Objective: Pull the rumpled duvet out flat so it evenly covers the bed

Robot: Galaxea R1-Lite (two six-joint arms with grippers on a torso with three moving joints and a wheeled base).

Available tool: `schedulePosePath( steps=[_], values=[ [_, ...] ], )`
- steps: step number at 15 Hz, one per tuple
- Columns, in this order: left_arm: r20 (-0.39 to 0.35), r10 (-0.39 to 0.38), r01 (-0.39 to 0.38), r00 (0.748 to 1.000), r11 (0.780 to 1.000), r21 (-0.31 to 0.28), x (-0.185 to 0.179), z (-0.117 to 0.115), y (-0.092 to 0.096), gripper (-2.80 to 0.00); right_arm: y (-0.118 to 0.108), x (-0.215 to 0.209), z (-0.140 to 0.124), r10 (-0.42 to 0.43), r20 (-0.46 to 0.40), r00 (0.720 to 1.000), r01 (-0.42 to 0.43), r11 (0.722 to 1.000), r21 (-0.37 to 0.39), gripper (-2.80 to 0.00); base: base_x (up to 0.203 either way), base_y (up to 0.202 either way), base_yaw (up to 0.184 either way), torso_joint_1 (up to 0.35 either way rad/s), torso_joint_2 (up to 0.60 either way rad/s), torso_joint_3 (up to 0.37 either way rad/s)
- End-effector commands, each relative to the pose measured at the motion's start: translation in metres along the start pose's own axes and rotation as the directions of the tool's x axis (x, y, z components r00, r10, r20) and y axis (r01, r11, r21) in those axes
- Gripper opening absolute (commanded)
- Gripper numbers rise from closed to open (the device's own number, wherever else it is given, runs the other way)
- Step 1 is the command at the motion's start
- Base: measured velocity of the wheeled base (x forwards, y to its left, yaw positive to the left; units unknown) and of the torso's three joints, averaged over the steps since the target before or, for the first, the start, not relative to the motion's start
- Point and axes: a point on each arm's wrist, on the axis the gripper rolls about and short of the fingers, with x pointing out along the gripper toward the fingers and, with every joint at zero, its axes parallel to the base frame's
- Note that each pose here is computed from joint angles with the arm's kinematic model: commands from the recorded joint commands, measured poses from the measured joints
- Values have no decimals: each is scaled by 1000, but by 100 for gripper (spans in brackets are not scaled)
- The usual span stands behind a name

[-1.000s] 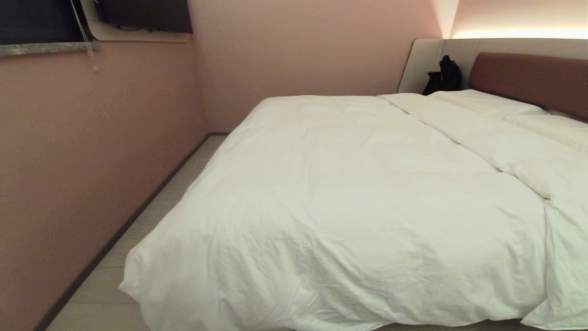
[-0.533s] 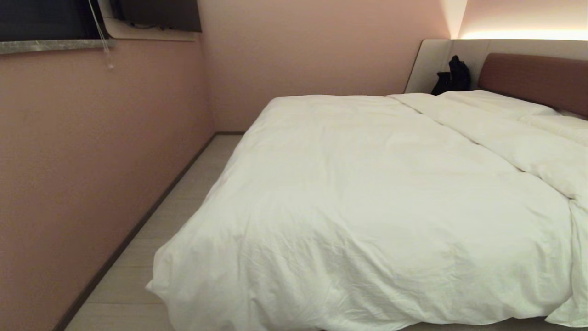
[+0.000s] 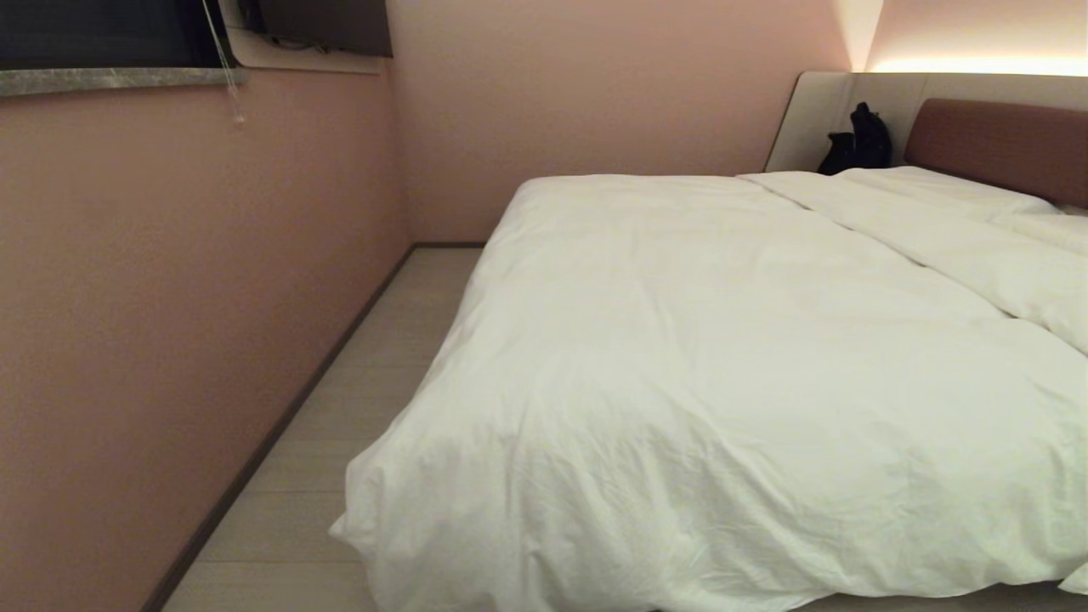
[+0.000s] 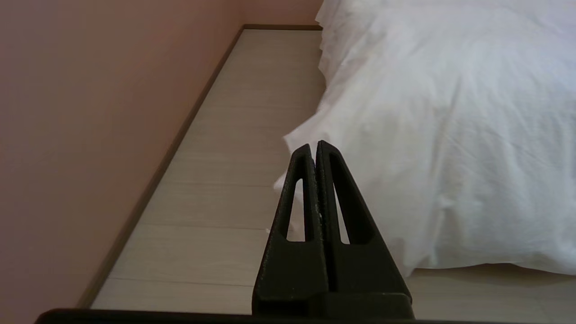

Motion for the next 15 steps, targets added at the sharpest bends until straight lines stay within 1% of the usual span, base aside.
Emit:
schedulePosePath(
  steps=[1, 15],
  values=[
    [0, 1, -1, 1000, 1000, 0, 0, 0, 0, -280, 0, 0, 0, 0, 1, 1000, 0, 1000, 0, -280, 0, 195, -3, 2, 2, -2],
    [-2, 3, -3, 1000, 1000, 0, 0, 0, 0, -280, 0, 0, 0, 0, 1, 1000, 0, 1000, 0, -280, 0, 197, -1, 3, 2, 2]
  ],
)
